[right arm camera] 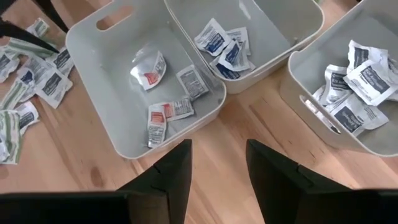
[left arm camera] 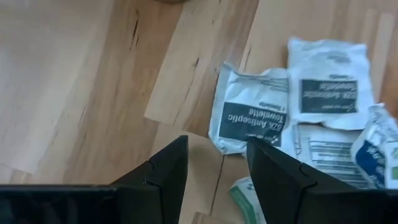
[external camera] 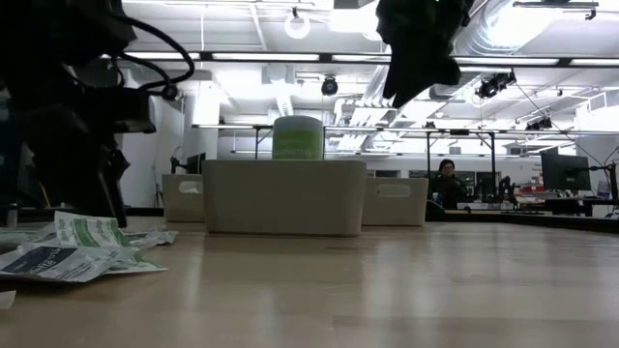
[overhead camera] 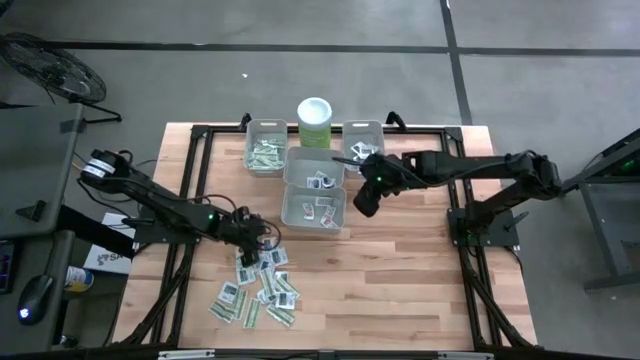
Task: Pick & Place First Aid Supplies
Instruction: Put the towelette pack into the right bin
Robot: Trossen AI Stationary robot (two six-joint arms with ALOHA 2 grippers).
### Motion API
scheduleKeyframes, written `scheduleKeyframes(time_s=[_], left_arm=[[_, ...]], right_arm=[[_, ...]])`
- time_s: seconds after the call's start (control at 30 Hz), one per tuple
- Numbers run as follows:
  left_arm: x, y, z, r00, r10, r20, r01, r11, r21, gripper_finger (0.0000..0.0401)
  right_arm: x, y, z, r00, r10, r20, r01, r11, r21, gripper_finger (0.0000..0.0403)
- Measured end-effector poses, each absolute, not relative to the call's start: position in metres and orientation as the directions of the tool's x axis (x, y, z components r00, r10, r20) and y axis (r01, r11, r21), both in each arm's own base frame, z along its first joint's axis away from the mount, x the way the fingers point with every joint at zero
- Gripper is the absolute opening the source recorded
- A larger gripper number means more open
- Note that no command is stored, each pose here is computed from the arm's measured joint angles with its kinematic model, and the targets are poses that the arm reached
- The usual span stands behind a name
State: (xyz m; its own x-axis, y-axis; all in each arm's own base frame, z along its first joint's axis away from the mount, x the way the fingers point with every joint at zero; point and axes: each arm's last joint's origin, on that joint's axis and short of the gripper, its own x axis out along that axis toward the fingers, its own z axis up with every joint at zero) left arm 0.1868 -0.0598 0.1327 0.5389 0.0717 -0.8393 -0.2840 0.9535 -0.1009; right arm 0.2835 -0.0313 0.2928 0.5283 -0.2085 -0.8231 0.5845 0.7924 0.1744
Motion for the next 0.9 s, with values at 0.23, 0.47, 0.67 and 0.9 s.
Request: scheduleKeyframes(time_s=[0.23, 0.47, 0.67, 0.9], left_arm=[[0.189, -0.061, 0.123, 0.498, 0.089, -0.863, -0.289, 0.955, -0.068, 0.0163], [0.19, -0.061, 0.115, 0.465, 0.109, -0.878, -0.294, 0.955, -0.037, 0.0158], [0.191, -0.061, 0.112, 0.454, 0.115, -0.884, -0.302, 0.953, -0.031, 0.0111], [0.191, -0.061, 0.111, 0.451, 0.118, -0.885, -0.307, 0.951, -0.03, 0.0049]], right_arm=[[0.285, -0.015, 0.293, 0.534, -0.219, -0.816, 0.589, 0.79, 0.173, 0.0145], [0.285, 0.001, 0.293, 0.542, -0.235, -0.807, 0.592, 0.788, 0.168, 0.0142], [0.285, 0.013, 0.294, 0.55, -0.241, -0.8, 0.593, 0.787, 0.171, 0.0142], [0.284, 0.024, 0.294, 0.559, -0.223, -0.799, 0.589, 0.785, 0.192, 0.0142]])
